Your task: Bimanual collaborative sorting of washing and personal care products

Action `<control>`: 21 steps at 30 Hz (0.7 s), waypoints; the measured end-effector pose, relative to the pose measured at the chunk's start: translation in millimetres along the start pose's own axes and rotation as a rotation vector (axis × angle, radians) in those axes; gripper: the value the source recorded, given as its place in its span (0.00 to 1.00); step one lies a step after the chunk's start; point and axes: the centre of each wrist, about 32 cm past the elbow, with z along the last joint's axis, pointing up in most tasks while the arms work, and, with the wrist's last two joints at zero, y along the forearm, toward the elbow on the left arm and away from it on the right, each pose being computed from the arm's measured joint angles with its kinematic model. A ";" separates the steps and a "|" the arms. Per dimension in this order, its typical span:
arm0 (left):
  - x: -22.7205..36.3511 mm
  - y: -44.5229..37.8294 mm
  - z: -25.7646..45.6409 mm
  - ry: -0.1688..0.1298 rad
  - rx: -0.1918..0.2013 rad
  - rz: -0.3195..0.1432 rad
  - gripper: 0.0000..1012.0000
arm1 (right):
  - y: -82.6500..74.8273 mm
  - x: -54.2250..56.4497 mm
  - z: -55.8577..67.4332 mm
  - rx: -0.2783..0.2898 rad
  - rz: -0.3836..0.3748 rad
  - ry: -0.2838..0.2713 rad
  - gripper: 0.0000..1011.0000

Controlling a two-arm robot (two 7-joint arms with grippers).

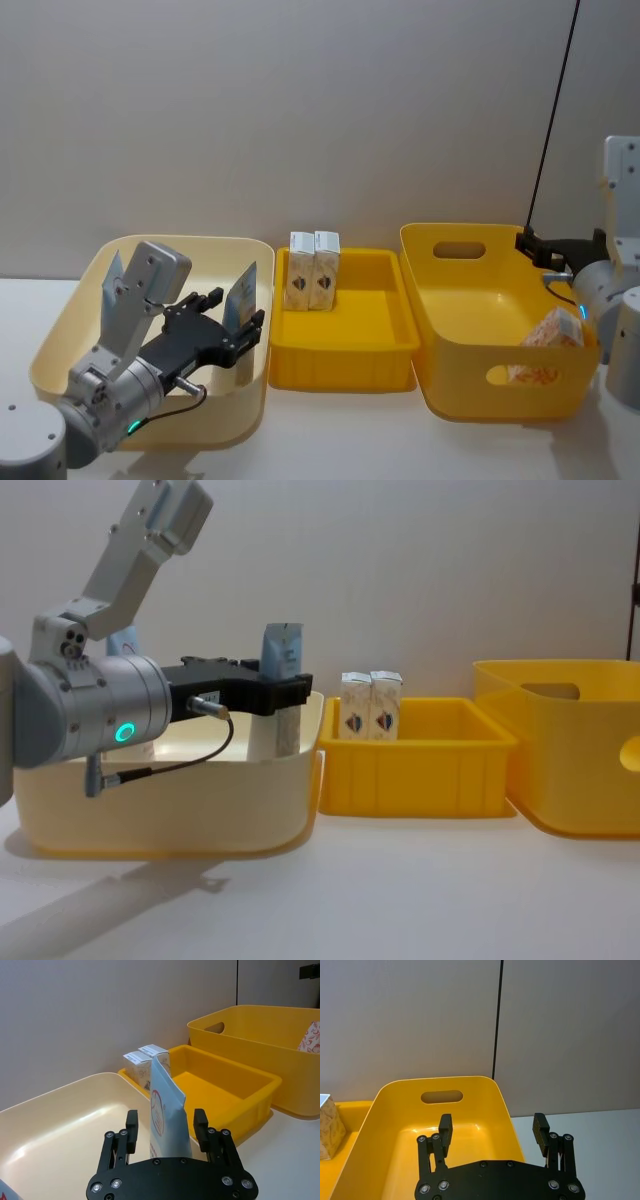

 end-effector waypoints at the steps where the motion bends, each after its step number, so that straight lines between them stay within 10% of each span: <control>1: 0.1 -0.2 0.1 0.000 0.000 0.000 0.68 | 0.0 0.0 0.0 0.000 0.000 0.000 0.99; 21: -0.1 -1.6 0.0 -0.001 0.000 -0.003 0.19 | 0.0 0.0 0.0 0.000 0.000 0.000 0.99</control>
